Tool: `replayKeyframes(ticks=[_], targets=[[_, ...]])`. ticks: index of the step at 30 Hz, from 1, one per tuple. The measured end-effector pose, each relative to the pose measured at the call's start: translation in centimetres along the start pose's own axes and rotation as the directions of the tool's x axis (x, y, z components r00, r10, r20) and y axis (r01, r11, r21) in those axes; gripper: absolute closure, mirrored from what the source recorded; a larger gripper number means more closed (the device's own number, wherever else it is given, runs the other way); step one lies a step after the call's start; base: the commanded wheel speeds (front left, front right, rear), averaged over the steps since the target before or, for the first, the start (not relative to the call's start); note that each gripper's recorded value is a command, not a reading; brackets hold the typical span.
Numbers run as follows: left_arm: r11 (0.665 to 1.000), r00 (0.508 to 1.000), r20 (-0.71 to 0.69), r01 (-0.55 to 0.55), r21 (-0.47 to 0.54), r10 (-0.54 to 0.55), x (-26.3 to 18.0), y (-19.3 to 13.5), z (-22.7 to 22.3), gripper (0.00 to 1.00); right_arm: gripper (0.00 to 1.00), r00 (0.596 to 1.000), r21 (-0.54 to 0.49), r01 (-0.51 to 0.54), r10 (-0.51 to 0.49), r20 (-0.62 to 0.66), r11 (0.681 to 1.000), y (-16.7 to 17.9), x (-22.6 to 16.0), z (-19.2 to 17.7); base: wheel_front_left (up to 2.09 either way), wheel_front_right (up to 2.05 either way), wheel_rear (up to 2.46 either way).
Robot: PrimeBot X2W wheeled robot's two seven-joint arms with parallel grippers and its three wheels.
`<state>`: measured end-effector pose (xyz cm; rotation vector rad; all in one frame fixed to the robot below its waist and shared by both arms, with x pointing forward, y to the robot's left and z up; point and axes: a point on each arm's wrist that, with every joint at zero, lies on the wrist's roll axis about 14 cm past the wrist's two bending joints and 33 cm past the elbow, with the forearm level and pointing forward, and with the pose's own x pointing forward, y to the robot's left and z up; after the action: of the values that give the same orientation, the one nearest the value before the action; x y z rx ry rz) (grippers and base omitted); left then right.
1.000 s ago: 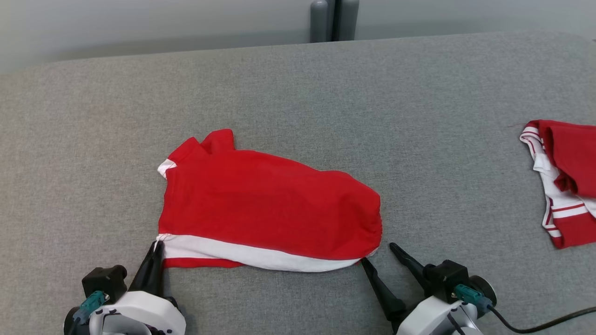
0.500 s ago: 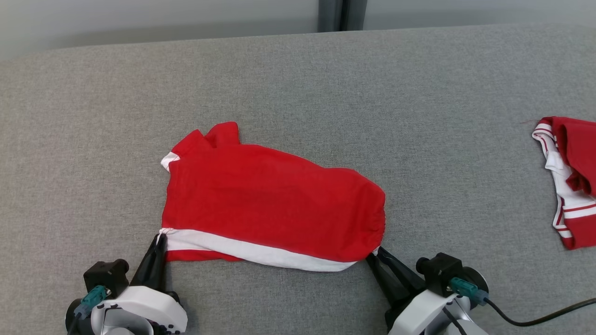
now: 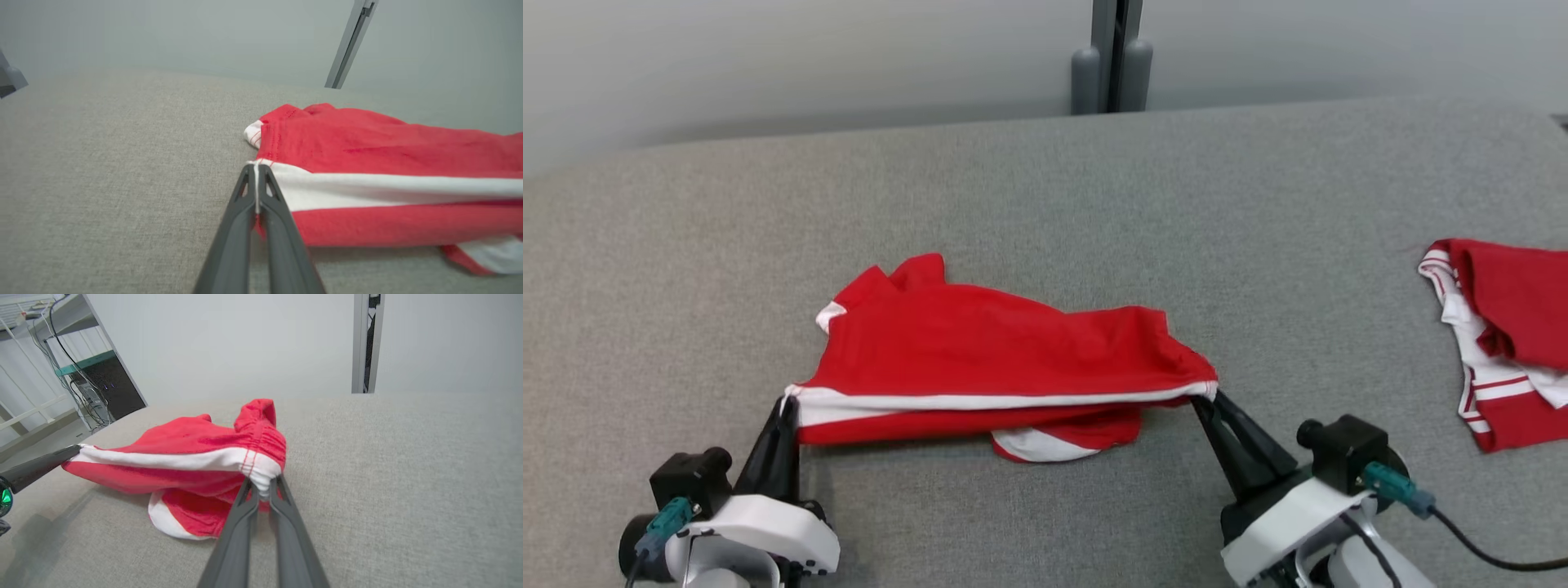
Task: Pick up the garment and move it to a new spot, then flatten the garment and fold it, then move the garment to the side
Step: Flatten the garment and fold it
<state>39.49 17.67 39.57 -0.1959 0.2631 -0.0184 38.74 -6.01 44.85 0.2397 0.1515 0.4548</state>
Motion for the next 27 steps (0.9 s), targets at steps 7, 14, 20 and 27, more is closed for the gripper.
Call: replayKeyframes(ticks=[7, 14, 20, 27], targets=[[0.995, 0.962, 0.26, 0.063, 0.083, -0.082, 0.5, -1.8, 9.6, 1.0, 1.0, 0.975, -0.087, -0.039, 0.057, 0.215, 0.995, 0.8, 0.4, 8.4, 0.0, 0.0, 0.0], [0.969, 0.851, 0.49, 0.08, 0.232, -0.188, 0.4, -3.2, 20.4, 1.0, 1.0, 0.919, -0.178, -0.068, 0.131, 0.372, 0.982, 1.0, 0.9, 16.8, 0.0, 0.0, 0.0], [0.952, 0.807, 0.542, 0.08, 0.296, -0.237, 3.5, -3.9, 25.6, 1.0, 1.0, 0.914, -0.266, -0.046, 0.148, 0.378, 0.963, -0.9, 4.5, 21.1, 0.0, 0.0, 0.0], [0.931, 0.758, 0.596, 0.04, 0.364, -0.266, 9.3, -4.6, 31.7, 1.0, 1.0, 0.897, -0.353, 0.022, 0.137, 0.419, 0.936, -3.5, 11.6, 26.2, 0.0, 0.0, 0.0]])
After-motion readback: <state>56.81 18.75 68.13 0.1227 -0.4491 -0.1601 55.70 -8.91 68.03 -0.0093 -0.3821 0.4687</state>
